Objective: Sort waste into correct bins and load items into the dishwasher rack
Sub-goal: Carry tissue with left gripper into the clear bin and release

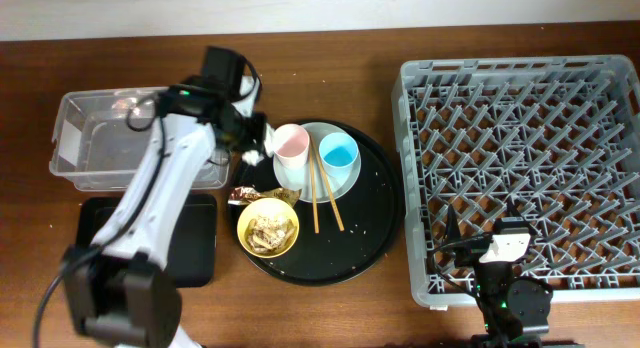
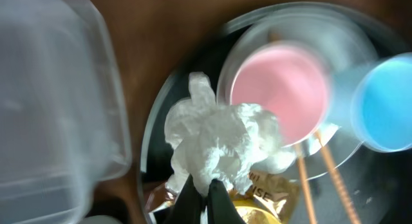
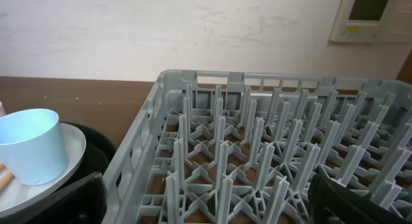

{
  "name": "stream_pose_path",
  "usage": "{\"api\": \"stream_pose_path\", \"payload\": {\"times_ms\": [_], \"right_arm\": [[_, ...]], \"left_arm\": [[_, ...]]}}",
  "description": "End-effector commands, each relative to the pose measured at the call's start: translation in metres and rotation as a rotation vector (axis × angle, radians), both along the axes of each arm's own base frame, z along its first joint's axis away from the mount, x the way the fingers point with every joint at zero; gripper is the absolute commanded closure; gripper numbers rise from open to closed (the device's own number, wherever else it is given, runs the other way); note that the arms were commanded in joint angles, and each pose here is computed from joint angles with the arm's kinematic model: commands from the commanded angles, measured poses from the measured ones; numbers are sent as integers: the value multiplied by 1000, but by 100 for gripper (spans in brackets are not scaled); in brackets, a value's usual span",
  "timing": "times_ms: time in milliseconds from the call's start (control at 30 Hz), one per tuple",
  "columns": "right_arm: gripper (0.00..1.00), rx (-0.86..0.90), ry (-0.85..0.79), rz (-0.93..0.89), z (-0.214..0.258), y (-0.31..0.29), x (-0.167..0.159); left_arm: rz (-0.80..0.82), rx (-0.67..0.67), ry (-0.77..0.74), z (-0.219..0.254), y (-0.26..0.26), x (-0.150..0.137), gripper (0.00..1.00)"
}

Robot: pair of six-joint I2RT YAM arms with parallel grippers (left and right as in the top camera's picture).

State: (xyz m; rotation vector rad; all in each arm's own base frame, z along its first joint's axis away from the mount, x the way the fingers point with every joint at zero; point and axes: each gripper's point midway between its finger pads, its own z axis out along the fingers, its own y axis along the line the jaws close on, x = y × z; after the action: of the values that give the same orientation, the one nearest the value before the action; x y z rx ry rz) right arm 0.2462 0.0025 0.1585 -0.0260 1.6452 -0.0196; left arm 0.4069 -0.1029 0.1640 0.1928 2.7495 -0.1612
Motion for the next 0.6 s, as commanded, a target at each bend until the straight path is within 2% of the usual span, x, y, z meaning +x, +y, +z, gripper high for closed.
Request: {"api": "stream_pose_path", "payload": {"times_ms": [0, 67, 233, 433, 467, 500, 567], "right_arm": [[2, 0, 5, -5, -3, 0, 0], [2, 0, 5, -5, -3, 0, 0], [2, 0, 5, -5, -3, 0, 0], [2, 0, 6, -5, -3, 0, 0], [2, 0, 5, -5, -3, 0, 0], [2, 0, 6, -5, -3, 0, 0], [2, 0, 6, -5, -3, 0, 0]], "left_arm": [[180, 128, -152, 51, 54, 8, 100], [284, 174, -156, 53, 84, 8, 100], [479, 158, -108, 36, 136, 3, 100], [581, 159, -82, 1, 174, 2, 99], [588, 159, -82, -5, 177, 4, 85], [592, 160, -80, -9, 178, 5, 64], [594, 161, -72, -14, 179, 6, 53]]}}
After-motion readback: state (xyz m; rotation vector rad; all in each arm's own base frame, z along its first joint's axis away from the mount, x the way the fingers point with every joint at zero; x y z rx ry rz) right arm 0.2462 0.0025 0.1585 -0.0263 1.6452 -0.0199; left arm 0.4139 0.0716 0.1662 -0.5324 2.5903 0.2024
